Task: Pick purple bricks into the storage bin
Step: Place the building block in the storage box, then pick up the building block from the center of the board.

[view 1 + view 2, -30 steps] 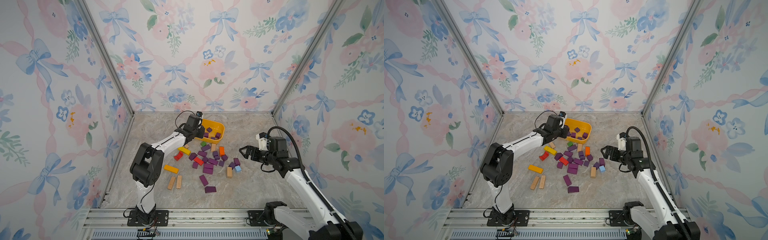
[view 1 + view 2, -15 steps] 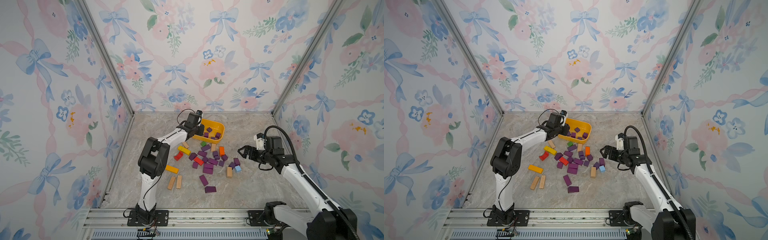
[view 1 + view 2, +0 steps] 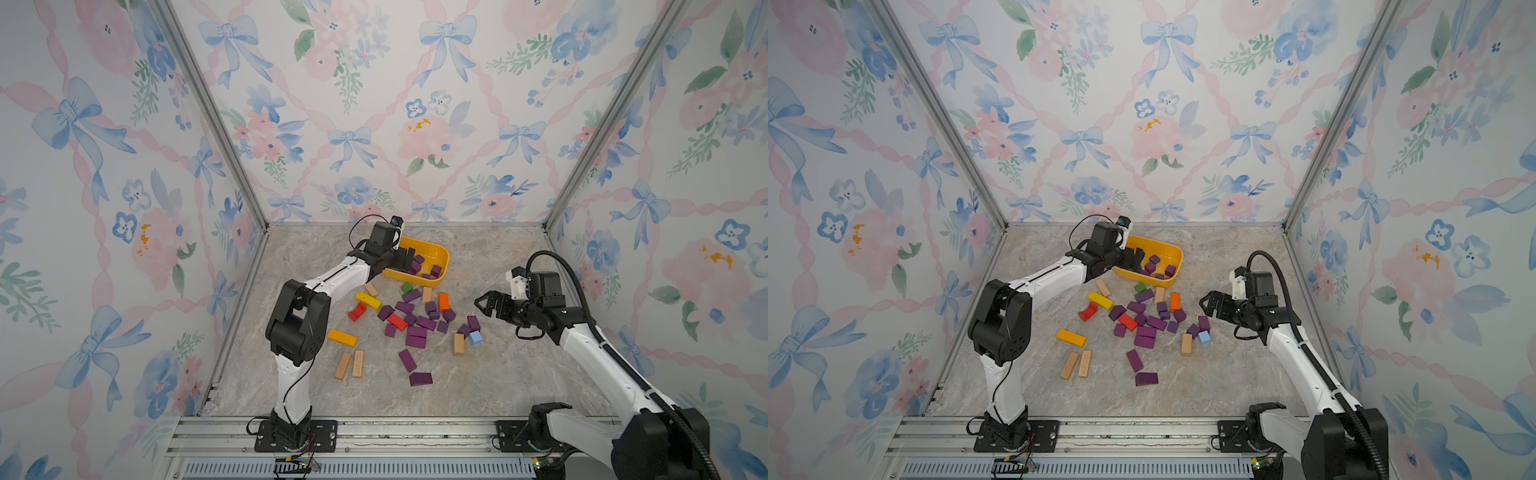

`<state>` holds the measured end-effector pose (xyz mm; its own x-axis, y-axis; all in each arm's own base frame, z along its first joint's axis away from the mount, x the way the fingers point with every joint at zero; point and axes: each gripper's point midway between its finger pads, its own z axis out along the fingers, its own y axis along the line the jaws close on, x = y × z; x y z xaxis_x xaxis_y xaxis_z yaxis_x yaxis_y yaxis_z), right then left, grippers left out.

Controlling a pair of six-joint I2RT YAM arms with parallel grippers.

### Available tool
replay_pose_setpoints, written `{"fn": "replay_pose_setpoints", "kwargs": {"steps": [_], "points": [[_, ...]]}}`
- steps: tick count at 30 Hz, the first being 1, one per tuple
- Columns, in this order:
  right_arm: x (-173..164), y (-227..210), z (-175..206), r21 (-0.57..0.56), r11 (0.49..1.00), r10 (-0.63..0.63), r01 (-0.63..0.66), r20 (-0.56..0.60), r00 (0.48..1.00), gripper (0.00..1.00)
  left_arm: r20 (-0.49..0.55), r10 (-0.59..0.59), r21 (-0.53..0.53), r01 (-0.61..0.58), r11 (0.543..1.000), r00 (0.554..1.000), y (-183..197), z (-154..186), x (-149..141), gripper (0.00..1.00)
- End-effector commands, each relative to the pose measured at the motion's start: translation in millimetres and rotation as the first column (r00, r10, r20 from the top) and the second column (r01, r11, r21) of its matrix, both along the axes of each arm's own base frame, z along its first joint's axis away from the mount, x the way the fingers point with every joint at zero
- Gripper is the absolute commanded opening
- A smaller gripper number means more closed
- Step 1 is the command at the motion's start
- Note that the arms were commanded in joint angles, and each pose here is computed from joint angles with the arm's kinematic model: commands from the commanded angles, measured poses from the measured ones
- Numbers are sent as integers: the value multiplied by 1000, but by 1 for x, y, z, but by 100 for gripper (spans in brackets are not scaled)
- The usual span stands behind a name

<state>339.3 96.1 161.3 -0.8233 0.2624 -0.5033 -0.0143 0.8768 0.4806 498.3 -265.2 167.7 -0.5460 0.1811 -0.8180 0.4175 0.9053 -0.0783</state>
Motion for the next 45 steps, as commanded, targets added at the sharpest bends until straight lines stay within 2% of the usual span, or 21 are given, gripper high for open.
{"fn": "replay_pose_setpoints", "kwargs": {"steps": [1, 5, 13, 19, 25, 29, 36, 45], "points": [[6, 1, 19, 21, 1000, -9, 8, 54, 999, 97, 58, 25, -17, -24, 1000, 998, 7, 37, -16, 98], [5, 1, 30, 7, 1000, -9, 8, 83, 997, 97, 89, 33, -9, -32, 999, 995, 11, 53, -40, 98], [-1, 17, 37, -109, 993, 59, -49, 95, 994, 97, 145, 81, 15, -84, 996, 986, 38, 65, -92, 98], [-3, 41, 34, -175, 978, 127, -110, 90, 988, 97, 211, 106, -49, -98, 994, 972, 59, 71, -133, 98], [-5, 73, 29, -226, 958, 197, -175, 80, 977, 97, 267, 104, -128, -72, 989, 958, 76, 61, -170, 98], [-8, 93, 21, -236, 946, 240, -223, 42, 970, 100, 277, 98, -153, -57, 987, 956, 85, 40, -189, 98], [-13, 121, -2, -266, 920, 292, -288, -27, 956, 93, 273, 66, -190, -13, 982, 960, 85, 15, -205, 98], [-8, 115, -39, -380, 871, 270, -312, -161, 949, 70, 303, -22, -155, 72, 985, 953, 77, -1, -217, 98]]}}
